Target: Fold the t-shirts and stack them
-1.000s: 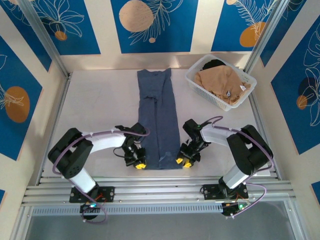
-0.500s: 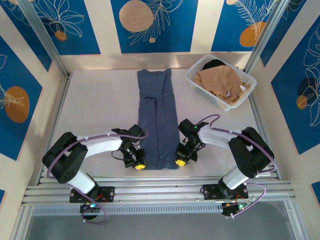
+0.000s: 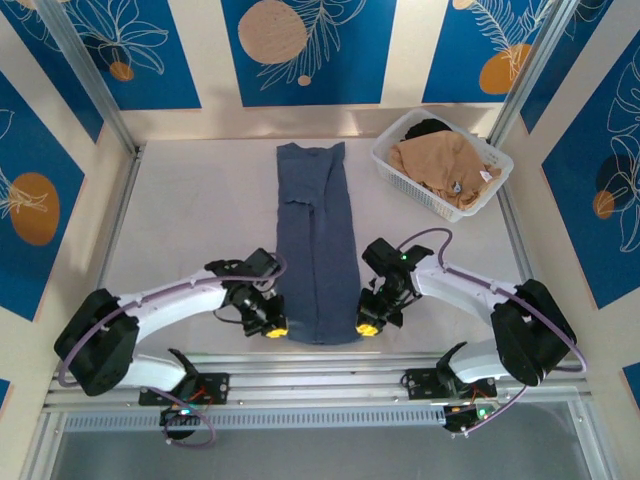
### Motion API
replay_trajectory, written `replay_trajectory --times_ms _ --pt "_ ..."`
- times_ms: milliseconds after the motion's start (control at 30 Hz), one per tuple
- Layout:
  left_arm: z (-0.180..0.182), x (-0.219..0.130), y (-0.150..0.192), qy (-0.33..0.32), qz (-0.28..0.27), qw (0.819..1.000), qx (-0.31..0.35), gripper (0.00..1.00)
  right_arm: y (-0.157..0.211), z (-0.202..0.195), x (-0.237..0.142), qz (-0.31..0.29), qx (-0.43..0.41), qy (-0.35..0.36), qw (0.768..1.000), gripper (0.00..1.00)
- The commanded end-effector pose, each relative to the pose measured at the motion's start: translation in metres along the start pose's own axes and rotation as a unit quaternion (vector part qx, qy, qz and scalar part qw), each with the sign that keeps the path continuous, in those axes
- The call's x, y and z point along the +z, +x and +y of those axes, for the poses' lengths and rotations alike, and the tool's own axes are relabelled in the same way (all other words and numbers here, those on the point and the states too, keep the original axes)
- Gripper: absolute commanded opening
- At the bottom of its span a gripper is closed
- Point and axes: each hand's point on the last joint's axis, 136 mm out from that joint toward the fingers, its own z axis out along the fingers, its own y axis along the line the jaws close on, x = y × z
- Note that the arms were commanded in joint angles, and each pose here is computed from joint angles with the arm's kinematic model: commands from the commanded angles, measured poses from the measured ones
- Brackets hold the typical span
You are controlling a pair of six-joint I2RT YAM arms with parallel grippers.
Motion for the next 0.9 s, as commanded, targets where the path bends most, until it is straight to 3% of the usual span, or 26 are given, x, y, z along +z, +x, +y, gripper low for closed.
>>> replay_trajectory --times_ms 0,133,467,867 --pt "-0.021 -0.025 -0.019 0.011 -0.055 0.998 -0.01 0.0 -0.005 0.013 -0.017 -0.001 0.005 -0.016 1.0 0.0" --pt "-0.037 -0.047 -0.046 0.026 -0.099 0.994 -0.024 0.0 -0.028 0.031 -0.037 -0.027 0.007 -0.035 0.999 0.0" --pt "-0.067 -0.086 -0.123 0.048 -0.149 0.987 -0.041 0.0 -0.114 0.081 -0.091 -0.09 0.002 -0.078 0.993 0.0" --pt "-0.076 -0.088 -0.227 0.044 -0.159 0.985 -0.055 0.0 -0.223 0.121 -0.104 -0.121 0.013 -0.091 0.988 0.0"
